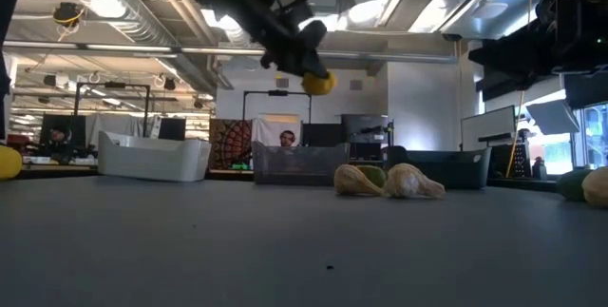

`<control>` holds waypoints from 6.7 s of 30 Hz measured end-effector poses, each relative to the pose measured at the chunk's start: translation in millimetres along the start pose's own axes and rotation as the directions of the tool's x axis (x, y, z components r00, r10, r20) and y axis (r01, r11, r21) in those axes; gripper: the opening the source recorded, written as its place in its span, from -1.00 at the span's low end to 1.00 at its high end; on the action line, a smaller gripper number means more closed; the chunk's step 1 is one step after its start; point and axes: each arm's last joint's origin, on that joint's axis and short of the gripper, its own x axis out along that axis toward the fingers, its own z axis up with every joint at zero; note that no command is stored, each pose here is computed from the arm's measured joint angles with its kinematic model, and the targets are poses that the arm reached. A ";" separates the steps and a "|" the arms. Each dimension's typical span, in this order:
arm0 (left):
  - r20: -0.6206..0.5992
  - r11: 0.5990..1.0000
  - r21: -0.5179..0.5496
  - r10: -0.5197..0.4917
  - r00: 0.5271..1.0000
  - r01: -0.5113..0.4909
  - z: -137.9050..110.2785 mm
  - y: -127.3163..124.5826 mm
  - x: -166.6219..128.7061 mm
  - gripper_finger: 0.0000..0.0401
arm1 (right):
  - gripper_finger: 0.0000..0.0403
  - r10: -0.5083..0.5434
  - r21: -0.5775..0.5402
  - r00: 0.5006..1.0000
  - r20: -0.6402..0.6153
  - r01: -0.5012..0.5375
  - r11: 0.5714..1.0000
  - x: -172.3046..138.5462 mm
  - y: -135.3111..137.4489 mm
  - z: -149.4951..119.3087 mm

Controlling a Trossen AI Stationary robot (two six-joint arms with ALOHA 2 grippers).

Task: Sort produce into baskets
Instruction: Put the lemon into the black bin, then put the lime into the blue bin

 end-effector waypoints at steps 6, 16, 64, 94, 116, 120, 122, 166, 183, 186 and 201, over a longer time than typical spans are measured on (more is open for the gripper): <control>-0.089 0.989 -0.121 0.074 0.993 -0.085 -19.3 30.1 19.4 -0.21 | -0.93 -0.006 -0.001 1.000 -0.001 0.006 1.000 0.0 -0.1 -0.1; -0.229 0.963 -0.205 0.124 0.966 -0.172 -59.8 52.3 40.3 -0.21 | -0.93 -0.012 0.000 1.000 -0.001 0.012 1.000 0.0 -0.4 -0.2; -0.347 0.968 -0.181 0.105 0.932 -0.176 -83.8 47.1 53.8 0.14 | -0.93 -0.014 0.037 1.000 -0.025 0.015 0.999 0.0 -0.5 -2.5; -0.098 0.982 -0.072 -0.182 0.978 0.175 -66.5 -79.1 -55.8 0.01 | -0.93 -0.021 0.154 1.000 -0.014 0.023 0.988 10.4 3.5 7.7; -0.063 0.969 -0.088 -0.238 0.969 0.232 -70.9 -100.8 -66.7 0.01 | -0.86 -0.242 -0.223 0.888 -0.391 0.164 0.961 116.9 12.3 42.4; -0.064 0.969 -0.087 -0.238 0.969 0.232 -71.0 -100.8 -66.8 0.01 | -0.58 -0.200 -0.212 0.852 -0.483 0.108 0.971 138.7 6.2 35.4; -0.065 0.970 -0.076 -0.238 0.969 0.233 -71.1 -100.9 -66.8 0.01 | -0.38 -0.175 -0.197 0.824 -0.539 0.078 0.977 148.7 2.1 31.4; -0.065 0.967 -0.042 -0.255 0.965 0.252 -72.0 -106.5 -70.0 0.01 | 0.17 -0.123 -0.292 0.617 -0.777 -0.180 0.939 201.6 -10.5 -72.6; -0.069 0.967 -0.032 -0.254 0.965 0.252 -72.3 -106.4 -70.0 0.01 | -0.34 -0.122 -0.301 0.649 -0.751 -0.172 0.938 200.4 -9.3 -57.7; -0.069 0.967 -0.031 -0.254 0.965 0.252 -72.3 -106.4 -70.0 0.01 | -0.35 -0.138 -0.317 0.667 -0.733 -0.155 0.936 197.1 -9.4 -43.6; -0.072 0.967 -0.029 -0.253 0.965 0.252 -72.6 -106.4 -70.0 0.01 | -0.31 -0.376 -0.502 0.716 -0.587 0.042 0.864 157.0 -22.6 37.8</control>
